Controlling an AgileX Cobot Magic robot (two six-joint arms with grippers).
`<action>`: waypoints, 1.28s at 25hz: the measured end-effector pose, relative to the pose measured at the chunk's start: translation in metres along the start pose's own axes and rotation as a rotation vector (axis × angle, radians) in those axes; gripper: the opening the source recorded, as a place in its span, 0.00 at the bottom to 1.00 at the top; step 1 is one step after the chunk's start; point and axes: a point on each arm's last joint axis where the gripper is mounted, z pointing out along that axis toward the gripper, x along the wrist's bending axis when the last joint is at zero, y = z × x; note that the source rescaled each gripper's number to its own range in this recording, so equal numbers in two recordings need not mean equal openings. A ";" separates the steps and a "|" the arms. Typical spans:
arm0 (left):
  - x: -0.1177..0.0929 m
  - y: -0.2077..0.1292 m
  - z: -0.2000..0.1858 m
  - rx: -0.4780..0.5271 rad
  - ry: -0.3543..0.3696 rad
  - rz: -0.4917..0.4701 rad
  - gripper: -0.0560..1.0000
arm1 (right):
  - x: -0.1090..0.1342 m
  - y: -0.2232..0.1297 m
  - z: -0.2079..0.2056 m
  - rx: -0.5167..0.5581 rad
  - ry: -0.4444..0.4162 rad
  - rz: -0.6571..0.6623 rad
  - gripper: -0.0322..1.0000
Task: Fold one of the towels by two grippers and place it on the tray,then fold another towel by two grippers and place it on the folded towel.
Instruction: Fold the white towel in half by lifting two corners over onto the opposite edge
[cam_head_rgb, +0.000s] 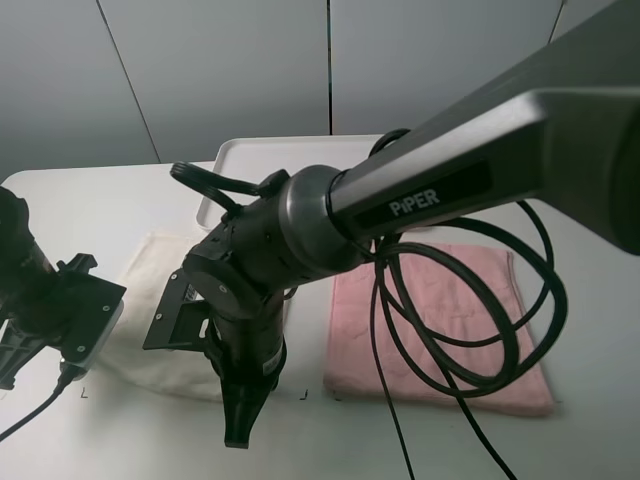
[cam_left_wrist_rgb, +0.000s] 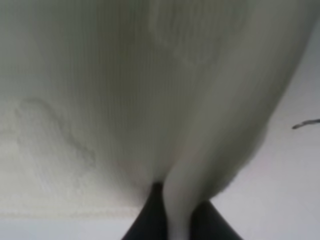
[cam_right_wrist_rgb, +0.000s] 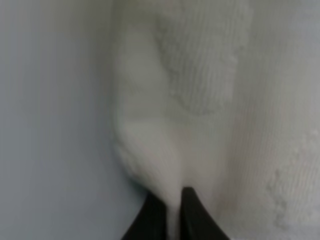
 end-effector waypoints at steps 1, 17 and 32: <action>-0.002 0.000 -0.001 0.001 -0.013 -0.004 0.06 | 0.000 0.000 -0.001 -0.002 0.000 0.005 0.03; -0.009 -0.006 -0.052 -0.057 0.119 -0.180 0.05 | -0.031 -0.010 -0.074 -0.116 -0.069 0.276 0.03; 0.022 -0.010 -0.063 -0.276 0.236 -0.798 0.05 | -0.081 -0.028 -0.084 -0.229 -0.148 0.631 0.03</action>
